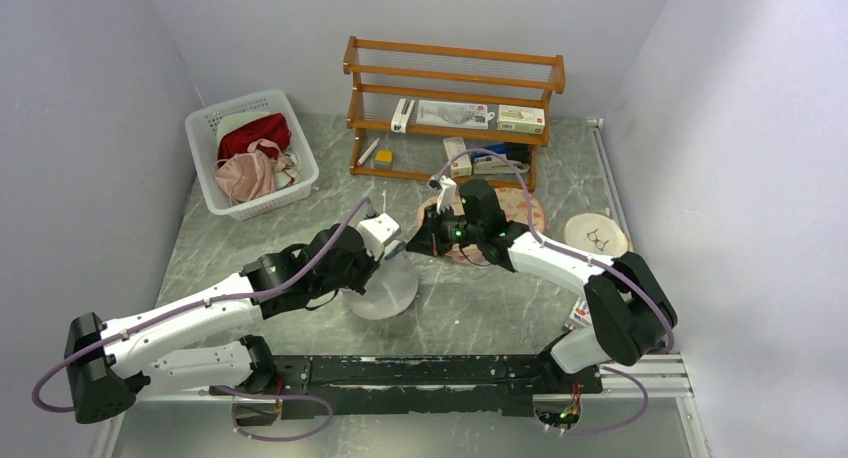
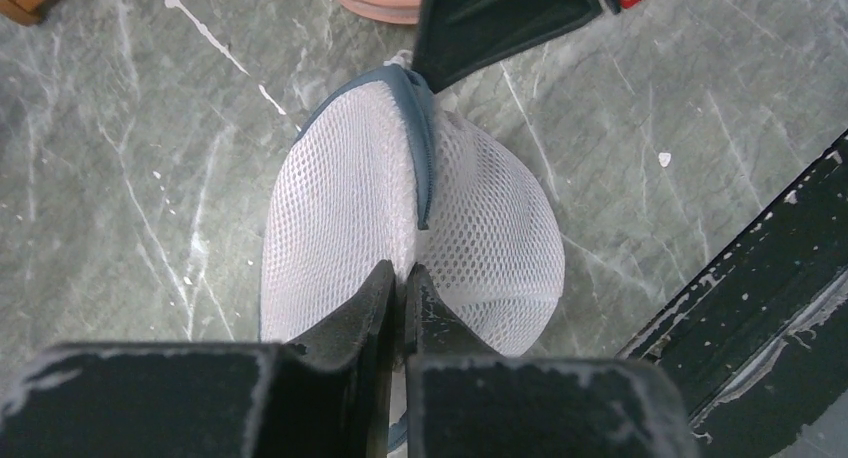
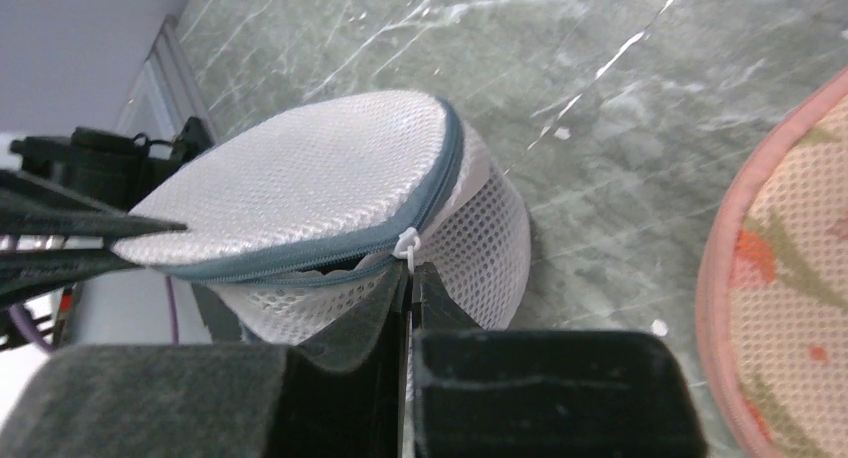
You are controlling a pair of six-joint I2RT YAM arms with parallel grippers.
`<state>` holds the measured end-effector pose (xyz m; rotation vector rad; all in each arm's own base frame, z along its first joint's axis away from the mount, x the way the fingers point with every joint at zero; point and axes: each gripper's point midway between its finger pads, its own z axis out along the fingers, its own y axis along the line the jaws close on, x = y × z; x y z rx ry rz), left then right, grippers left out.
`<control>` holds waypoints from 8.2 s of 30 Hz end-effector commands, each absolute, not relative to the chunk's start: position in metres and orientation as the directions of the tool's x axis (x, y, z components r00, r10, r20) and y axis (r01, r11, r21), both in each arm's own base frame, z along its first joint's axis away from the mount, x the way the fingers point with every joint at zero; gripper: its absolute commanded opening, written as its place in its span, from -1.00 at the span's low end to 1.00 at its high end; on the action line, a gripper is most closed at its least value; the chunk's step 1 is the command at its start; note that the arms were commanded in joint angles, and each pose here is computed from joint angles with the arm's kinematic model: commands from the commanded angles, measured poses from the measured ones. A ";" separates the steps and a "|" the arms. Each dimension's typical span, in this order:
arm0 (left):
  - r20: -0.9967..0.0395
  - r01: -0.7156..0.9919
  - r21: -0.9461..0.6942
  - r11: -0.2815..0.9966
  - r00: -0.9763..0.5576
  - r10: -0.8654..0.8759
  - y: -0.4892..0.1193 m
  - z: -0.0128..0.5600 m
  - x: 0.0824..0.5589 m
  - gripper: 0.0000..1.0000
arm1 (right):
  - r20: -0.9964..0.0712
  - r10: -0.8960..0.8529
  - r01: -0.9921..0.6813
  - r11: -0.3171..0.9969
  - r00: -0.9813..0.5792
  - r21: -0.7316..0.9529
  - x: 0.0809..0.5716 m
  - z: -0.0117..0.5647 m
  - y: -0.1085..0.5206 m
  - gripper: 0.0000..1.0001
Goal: Unzip the laundry bag and remove the bra
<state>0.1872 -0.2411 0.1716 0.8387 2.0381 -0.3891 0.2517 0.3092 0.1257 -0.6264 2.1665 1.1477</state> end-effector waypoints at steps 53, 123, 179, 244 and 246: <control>-0.903 0.687 0.010 0.727 -0.306 0.301 -0.229 0.213 0.182 -0.86 | -0.862 0.095 -0.552 0.732 -0.498 0.399 0.245 0.160 0.294 -1.00; -0.874 0.669 0.010 0.743 -0.355 0.332 -0.238 0.198 0.188 0.23 | -0.848 0.066 -0.801 0.298 -0.525 0.519 0.191 0.204 0.348 -1.00; -0.920 0.606 0.013 0.795 -0.304 0.247 -0.212 0.228 0.190 -0.86 | -0.800 0.071 -0.743 0.332 -0.595 0.582 0.212 0.188 0.345 -1.00; -0.946 0.577 -0.009 0.817 -0.269 0.179 -0.197 0.243 0.188 -0.86 | -0.724 -0.187 -0.698 0.501 -0.664 0.511 0.244 0.136 0.325 -0.54; -0.945 0.515 0.003 0.857 -0.278 0.171 -0.186 0.243 0.194 -0.86 | -0.716 -0.192 -0.683 0.534 -0.671 0.498 0.242 0.134 0.317 -0.30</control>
